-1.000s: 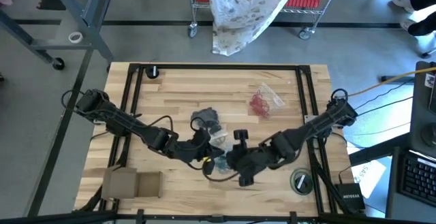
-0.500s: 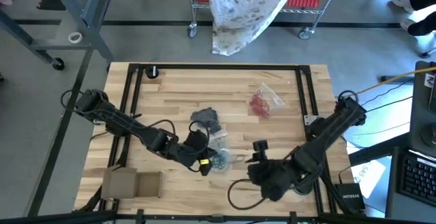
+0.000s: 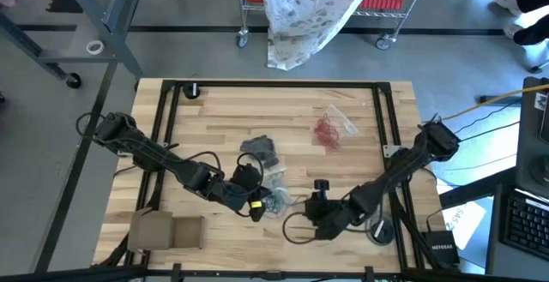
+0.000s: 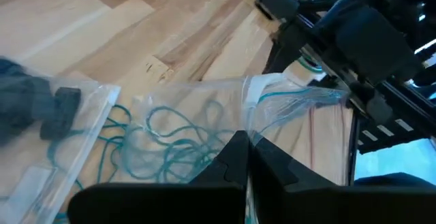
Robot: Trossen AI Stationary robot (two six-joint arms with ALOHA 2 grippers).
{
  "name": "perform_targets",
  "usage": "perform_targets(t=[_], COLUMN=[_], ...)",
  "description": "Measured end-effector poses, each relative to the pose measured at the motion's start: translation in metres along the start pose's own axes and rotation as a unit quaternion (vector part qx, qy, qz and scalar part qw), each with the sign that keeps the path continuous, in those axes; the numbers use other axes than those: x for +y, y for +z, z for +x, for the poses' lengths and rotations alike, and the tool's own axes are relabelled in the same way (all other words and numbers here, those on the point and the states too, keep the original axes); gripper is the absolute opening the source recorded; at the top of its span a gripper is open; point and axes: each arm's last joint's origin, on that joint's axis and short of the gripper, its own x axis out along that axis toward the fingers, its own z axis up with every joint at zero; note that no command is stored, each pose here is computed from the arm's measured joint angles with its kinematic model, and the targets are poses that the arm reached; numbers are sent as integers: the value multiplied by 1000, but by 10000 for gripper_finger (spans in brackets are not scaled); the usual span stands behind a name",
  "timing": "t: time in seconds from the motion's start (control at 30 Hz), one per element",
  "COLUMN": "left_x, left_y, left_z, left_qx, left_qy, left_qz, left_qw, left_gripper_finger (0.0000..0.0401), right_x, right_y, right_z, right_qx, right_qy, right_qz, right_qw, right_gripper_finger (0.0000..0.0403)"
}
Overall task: Sort rubber bands
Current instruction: Put the blue rubber band into the transparent zip lock bag
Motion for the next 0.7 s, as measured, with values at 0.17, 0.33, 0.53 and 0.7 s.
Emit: perform_targets(t=[0.17,0.33,0.53,0.7], left_x=[-1,-5,-6,-7], left_y=[-1,-1,-3,-3], left_z=[-8,-18,-22,-23], left_qx=[6,8,9,9], left_qy=[-3,-13,-17,-19], left_qz=[6,9,14,15], left_qw=[1000,1000,1000,1000], left_gripper_finger=[0,0,0,0], right_x=[-10,-36,-50,-47], right_y=[-9,-19,-23,-32], right_z=[14,34,48,61], right_qx=[-26,-28,-63,-44], right_qy=[7,7,66,66], right_qz=[21,36,42,19], right_qw=[999,999,995,997], right_gripper_finger=[179,179,179,179])
